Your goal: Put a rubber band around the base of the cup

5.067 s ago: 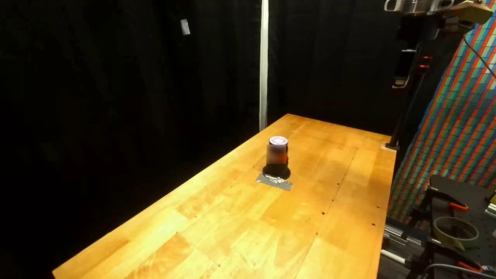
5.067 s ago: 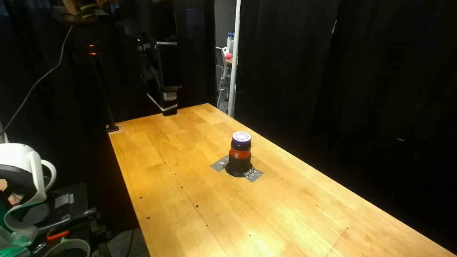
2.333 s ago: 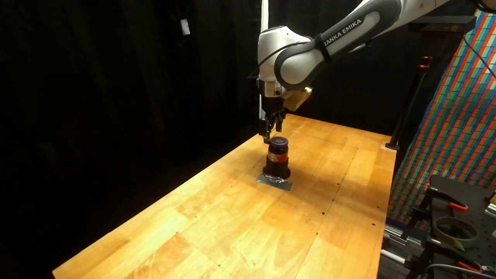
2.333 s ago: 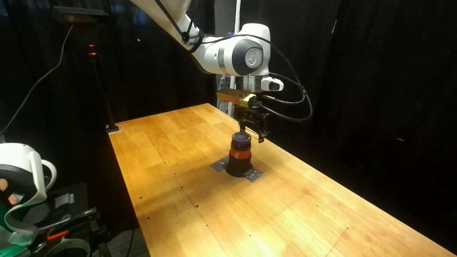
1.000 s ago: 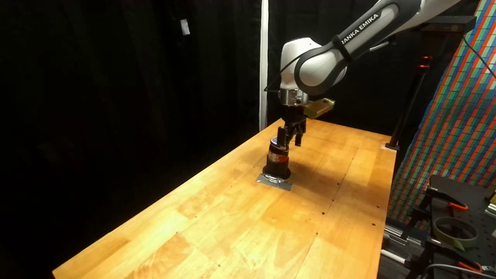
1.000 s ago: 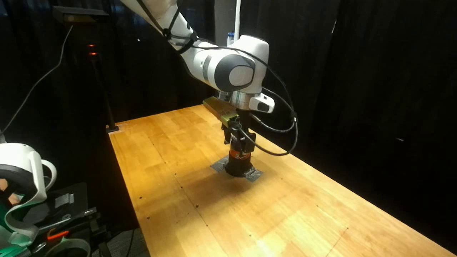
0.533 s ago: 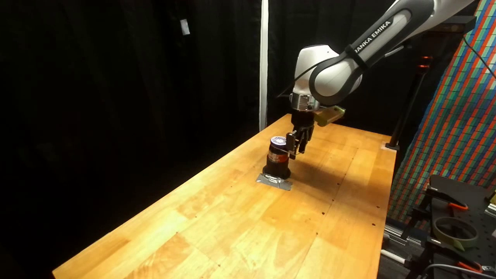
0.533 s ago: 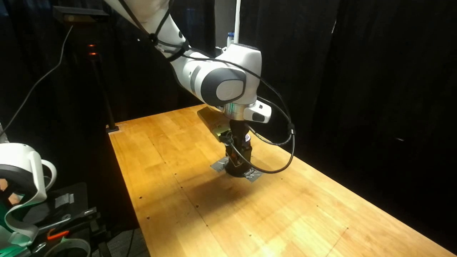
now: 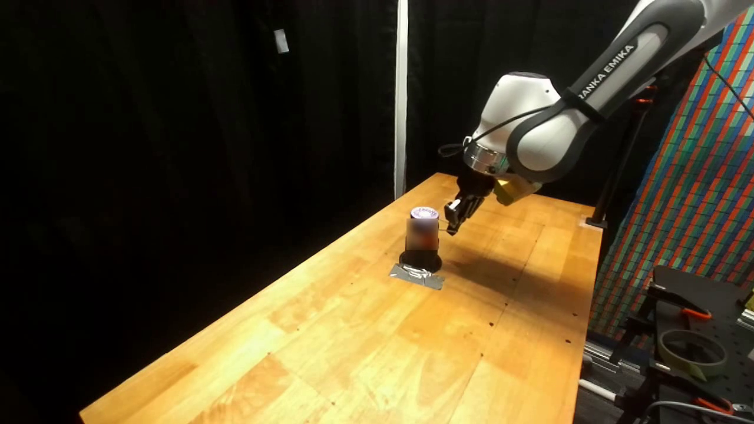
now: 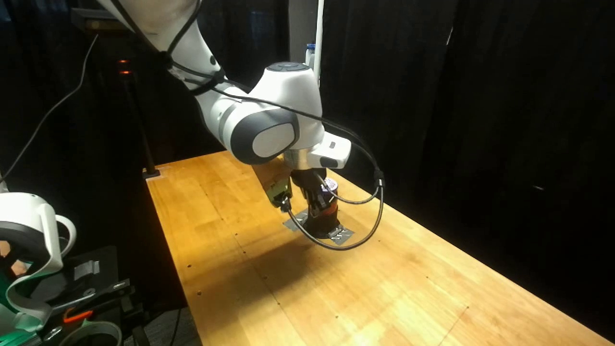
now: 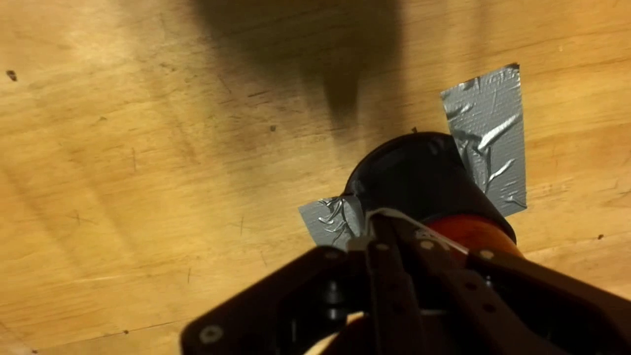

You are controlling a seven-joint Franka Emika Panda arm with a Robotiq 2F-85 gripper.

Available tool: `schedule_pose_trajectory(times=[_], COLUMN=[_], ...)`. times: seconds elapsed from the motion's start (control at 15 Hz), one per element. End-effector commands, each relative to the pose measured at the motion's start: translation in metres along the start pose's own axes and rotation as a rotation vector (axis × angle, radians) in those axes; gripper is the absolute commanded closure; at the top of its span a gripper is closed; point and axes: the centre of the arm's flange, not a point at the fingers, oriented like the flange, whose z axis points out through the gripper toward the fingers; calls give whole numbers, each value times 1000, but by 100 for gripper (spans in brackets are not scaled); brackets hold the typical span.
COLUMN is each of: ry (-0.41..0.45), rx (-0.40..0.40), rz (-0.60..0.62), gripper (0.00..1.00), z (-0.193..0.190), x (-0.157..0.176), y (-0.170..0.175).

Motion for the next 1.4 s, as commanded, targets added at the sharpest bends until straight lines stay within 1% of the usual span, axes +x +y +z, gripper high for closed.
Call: schedule_pose_trajectory(times=[0.0, 0.07, 0.33, 0.67, 0.8, 0.93, 1.0, 1.13, 1.2, 1.33], ry=[135, 173, 350, 564, 625, 664, 677, 663, 602, 441], rx=[-17, -14, 34, 128, 149, 161, 168, 185, 194, 218], rz=[20, 20, -20, -119, -148, -164, -170, -184, -190, -228], gripper=[100, 96, 95, 95, 95, 95, 95, 95, 69, 69], z=[-15, -16, -22, -31, -34, -33, -32, -29, -31, -32], x=[-41, -46, -67, -94, -102, -109, -111, -113, -110, -103], y=[7, 9, 9, -8, -12, -11, -11, -11, -11, -10])
